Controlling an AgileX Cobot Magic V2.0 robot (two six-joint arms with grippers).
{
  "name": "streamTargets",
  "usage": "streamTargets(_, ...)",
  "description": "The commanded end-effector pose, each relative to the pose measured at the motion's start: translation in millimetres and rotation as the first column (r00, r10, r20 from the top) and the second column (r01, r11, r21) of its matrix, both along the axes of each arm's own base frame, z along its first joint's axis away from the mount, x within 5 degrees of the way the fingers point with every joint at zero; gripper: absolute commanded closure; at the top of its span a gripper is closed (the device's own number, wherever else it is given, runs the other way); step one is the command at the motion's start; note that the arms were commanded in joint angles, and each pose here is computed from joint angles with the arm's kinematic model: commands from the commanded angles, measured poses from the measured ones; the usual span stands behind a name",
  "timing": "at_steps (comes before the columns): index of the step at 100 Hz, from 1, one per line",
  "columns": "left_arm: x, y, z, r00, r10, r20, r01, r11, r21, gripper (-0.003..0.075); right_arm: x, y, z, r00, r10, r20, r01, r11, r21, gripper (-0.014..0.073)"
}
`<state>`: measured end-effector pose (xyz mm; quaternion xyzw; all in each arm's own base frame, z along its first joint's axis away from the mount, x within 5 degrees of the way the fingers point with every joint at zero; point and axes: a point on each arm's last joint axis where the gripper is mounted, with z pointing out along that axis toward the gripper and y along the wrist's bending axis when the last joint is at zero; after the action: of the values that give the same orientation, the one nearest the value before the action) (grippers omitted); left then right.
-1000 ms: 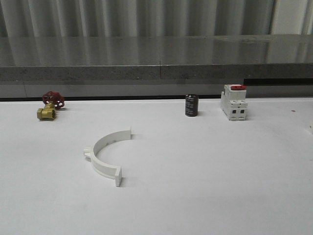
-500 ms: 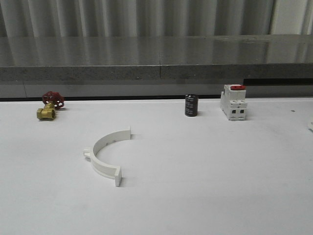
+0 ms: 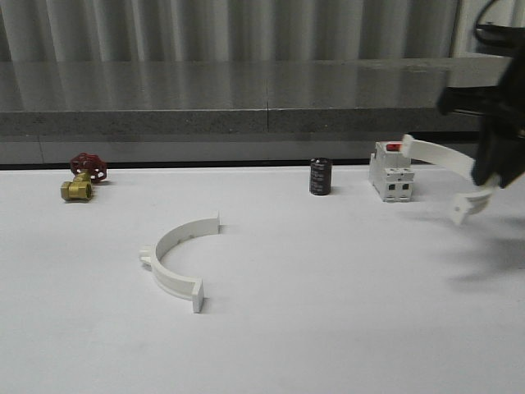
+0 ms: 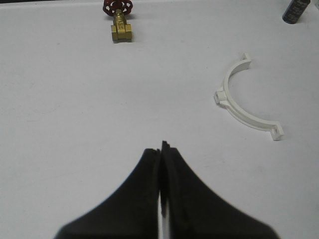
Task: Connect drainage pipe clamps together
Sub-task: 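Carry the clamp half over to the placed half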
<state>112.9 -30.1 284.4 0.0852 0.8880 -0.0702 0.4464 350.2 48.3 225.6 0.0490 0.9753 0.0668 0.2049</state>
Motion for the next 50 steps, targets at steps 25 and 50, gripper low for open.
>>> streamTargets(25, 4, -2, 13, 0.996, -0.006, 0.088, 0.009, 0.999, -0.036, 0.0741, -25, 113, 20, 0.992, -0.109, 0.071, 0.120, 0.975, -0.189, 0.0629)
streamTargets(50, 4, -3, 13, 0.996, -0.005, 0.087, 0.009, 0.999, -0.040, 0.0741, -22, 166, 27, 0.993, -0.032, 0.110, 0.045, 0.991, -0.123, 0.0629)
